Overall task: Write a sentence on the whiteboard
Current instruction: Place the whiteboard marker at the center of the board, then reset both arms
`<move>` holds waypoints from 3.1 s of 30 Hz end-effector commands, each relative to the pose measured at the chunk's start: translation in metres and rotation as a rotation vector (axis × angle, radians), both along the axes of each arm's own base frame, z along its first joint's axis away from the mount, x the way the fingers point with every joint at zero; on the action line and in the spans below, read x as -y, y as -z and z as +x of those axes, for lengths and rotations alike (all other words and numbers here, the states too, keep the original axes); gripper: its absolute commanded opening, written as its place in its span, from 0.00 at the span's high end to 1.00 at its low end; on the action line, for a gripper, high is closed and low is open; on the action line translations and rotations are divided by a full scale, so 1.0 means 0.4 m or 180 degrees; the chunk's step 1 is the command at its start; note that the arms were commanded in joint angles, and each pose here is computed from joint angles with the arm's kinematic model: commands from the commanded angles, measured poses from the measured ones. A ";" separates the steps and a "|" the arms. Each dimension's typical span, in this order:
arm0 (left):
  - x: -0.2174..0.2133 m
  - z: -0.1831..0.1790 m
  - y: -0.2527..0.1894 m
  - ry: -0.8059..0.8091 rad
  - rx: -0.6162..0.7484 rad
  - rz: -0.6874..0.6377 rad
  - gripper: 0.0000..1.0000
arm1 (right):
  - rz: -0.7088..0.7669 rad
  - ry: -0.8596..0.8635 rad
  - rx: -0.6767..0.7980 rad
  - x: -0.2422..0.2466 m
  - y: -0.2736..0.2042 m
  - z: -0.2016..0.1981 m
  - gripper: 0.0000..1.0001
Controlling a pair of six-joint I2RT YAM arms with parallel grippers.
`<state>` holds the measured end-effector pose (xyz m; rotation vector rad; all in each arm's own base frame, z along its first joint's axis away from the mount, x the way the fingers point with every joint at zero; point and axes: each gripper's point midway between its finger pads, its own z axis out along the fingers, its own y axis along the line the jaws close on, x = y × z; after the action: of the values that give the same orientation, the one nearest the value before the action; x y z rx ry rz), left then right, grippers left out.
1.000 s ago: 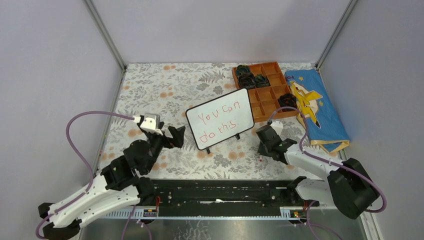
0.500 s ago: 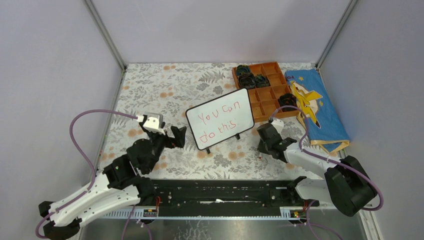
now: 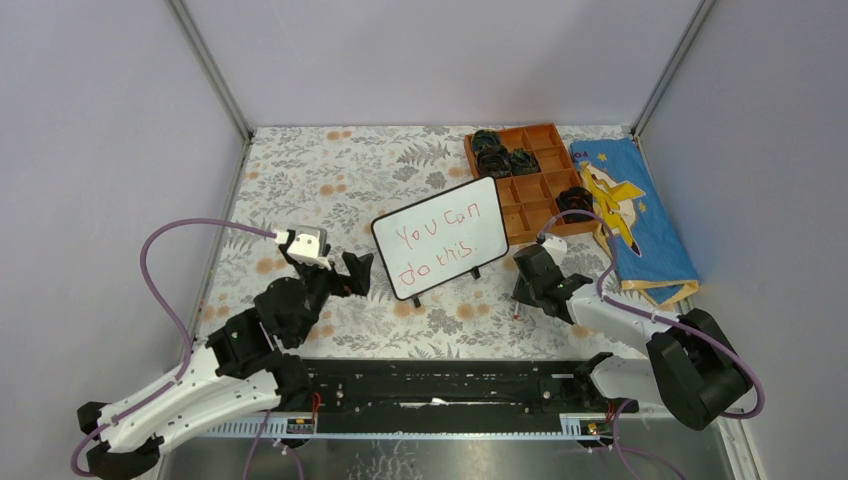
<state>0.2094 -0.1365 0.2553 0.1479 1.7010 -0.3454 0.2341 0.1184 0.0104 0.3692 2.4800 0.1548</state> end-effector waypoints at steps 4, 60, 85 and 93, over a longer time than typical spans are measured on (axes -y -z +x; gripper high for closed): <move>-0.009 0.001 -0.016 -0.0046 0.0045 -0.0027 0.01 | -0.0166 0.0055 -0.0304 0.034 0.044 -0.046 0.69; 0.007 -0.004 -0.039 -0.0039 -0.0062 -0.0326 0.01 | -0.0126 -0.0007 0.0333 0.036 -0.171 0.018 0.35; -0.094 0.009 -0.035 -0.1383 -0.0746 -0.0935 0.01 | 0.0554 -0.0316 0.1933 -0.096 -0.648 0.215 0.00; -0.011 -0.004 -0.242 -0.0233 -0.0135 -0.0652 0.01 | 0.0416 -0.0616 0.2393 -0.182 -0.898 0.326 0.00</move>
<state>0.2069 -0.1170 0.2862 -0.2600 1.8371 -0.3851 0.3547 0.1808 0.2890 0.1814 1.9526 0.4081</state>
